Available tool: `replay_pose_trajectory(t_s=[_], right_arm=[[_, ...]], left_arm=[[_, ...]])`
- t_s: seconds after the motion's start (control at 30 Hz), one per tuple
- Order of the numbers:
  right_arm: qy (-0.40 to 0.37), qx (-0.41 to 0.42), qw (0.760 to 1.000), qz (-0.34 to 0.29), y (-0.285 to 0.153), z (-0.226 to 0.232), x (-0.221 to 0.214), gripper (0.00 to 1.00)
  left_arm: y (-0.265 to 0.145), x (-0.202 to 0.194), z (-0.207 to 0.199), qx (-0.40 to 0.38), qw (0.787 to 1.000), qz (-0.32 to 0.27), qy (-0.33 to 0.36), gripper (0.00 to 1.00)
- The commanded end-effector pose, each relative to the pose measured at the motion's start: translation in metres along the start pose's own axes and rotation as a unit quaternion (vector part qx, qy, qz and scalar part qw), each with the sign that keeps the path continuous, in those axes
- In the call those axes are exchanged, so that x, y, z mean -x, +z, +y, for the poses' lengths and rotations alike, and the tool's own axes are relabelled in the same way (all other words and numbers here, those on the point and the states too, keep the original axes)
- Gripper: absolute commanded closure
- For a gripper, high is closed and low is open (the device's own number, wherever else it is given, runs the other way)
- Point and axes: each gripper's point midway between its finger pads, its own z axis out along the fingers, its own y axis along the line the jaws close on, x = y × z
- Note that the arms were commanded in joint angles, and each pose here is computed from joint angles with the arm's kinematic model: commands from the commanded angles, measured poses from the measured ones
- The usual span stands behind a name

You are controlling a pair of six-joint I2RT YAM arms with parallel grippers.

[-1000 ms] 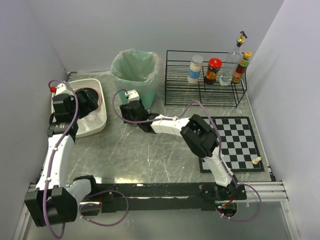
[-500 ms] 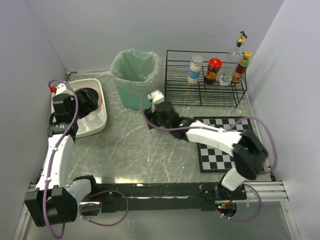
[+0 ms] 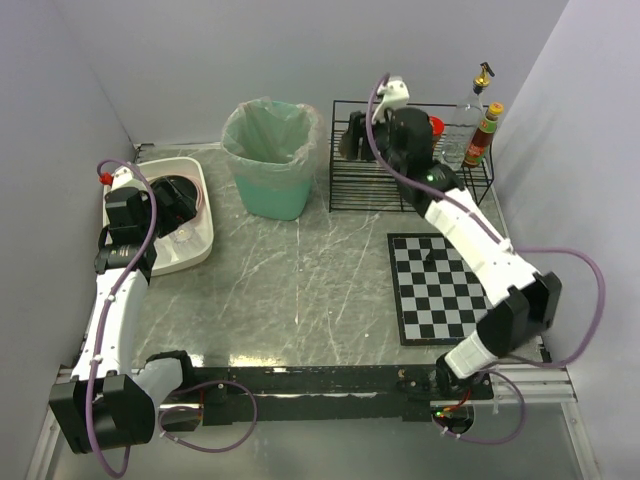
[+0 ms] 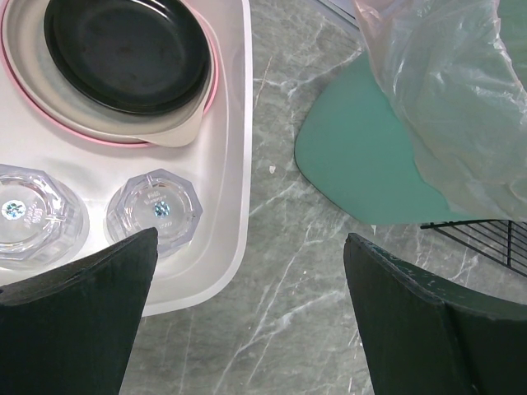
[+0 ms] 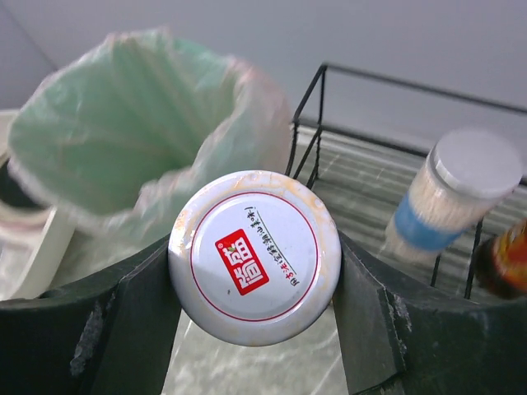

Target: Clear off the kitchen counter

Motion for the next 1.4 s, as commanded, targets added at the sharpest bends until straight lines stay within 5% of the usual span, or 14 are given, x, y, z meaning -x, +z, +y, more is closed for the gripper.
replay_pose_trajectory(t_s=[0.0, 0.43, 1.3, 1.37], right_arm=[[0.002, 0.006, 0.999, -0.043, 0.029, -0.015, 0.044, 1.0], [-0.046, -0.042, 0.998, -0.019, 0.116, -0.054, 0.029, 1.0], [-0.041, -0.064, 0.996, 0.038, 0.153, -0.088, -0.026, 1.0], [-0.044, -0.063, 0.996, 0.04, 0.154, -0.087, -0.029, 0.94]], left_arm=[[-0.002, 0.018, -0.011, -0.02, 0.999, -0.027, 0.003, 0.01], [-0.004, 0.019, -0.011, -0.019, 0.999, -0.03, 0.005, 0.01], [-0.001, 0.018, -0.01, -0.017, 0.999, -0.027, 0.005, 0.01], [-0.001, 0.018, -0.009, -0.016, 0.999, -0.028, 0.004, 0.01]])
